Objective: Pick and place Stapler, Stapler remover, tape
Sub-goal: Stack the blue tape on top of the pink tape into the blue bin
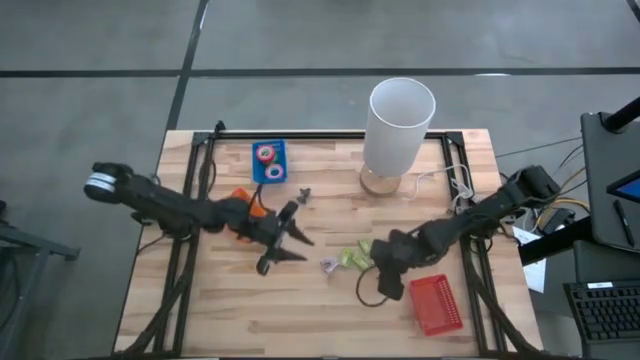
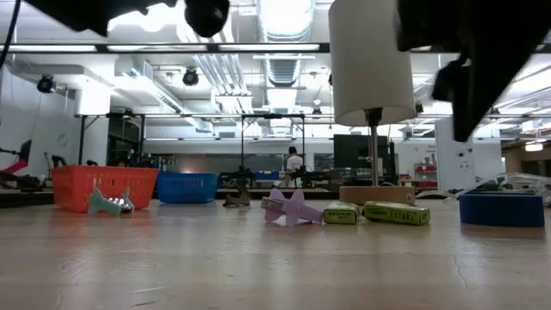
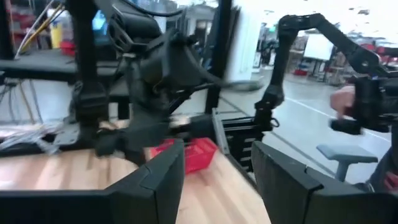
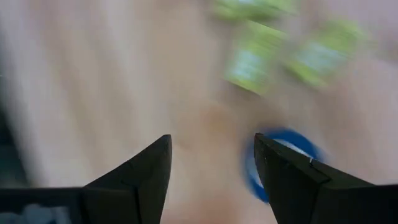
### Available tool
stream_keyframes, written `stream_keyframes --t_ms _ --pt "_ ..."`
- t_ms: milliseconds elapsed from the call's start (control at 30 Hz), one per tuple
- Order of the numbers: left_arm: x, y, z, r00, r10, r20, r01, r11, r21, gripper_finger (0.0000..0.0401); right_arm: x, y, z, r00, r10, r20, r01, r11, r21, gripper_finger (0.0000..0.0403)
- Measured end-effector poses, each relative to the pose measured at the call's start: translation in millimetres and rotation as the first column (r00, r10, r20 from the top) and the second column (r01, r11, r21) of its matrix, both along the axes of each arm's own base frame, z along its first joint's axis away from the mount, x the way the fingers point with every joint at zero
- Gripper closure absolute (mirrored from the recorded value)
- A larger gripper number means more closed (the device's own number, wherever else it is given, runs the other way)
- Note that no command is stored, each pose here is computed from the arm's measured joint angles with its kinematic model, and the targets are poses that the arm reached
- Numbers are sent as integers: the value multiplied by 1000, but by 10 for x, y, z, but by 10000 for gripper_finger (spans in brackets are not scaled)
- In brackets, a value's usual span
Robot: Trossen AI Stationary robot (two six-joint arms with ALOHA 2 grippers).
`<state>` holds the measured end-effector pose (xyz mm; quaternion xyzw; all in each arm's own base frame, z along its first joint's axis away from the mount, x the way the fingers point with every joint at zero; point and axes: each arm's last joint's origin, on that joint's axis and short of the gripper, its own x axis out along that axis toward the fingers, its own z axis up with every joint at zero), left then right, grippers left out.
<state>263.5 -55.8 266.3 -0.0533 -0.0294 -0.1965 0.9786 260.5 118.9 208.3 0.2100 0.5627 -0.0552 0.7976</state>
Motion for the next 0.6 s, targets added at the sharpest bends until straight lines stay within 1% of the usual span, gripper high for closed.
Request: stream_keyframes --t_ms 67,100,233,333,433,600 --pt "-32 -87 -91 1000 14 8 -14 1000 -7 213 -88 34 2 996 -55 -70 48 994 -99 184" --pt "-38 -118 -133 1000 23 4 -23 1000 -8 213 -111 49 -8 994 -65 -87 55 991 -120 184" --pt "-51 -193 -245 998 46 -32 -46 999 -23 213 -155 71 -75 993 -68 -97 56 991 -122 184" --pt "-37 -218 -287 998 39 -51 -40 999 -31 213 -172 49 -157 991 -82 -106 66 988 -141 184" --pt "-19 -223 -312 997 40 -58 -42 999 -32 213 -207 27 -236 990 -86 -111 68 985 -158 184" --pt "-13 -224 -317 998 41 -56 -42 999 -32 213 -242 10 -359 991 -88 -104 72 986 -149 184"
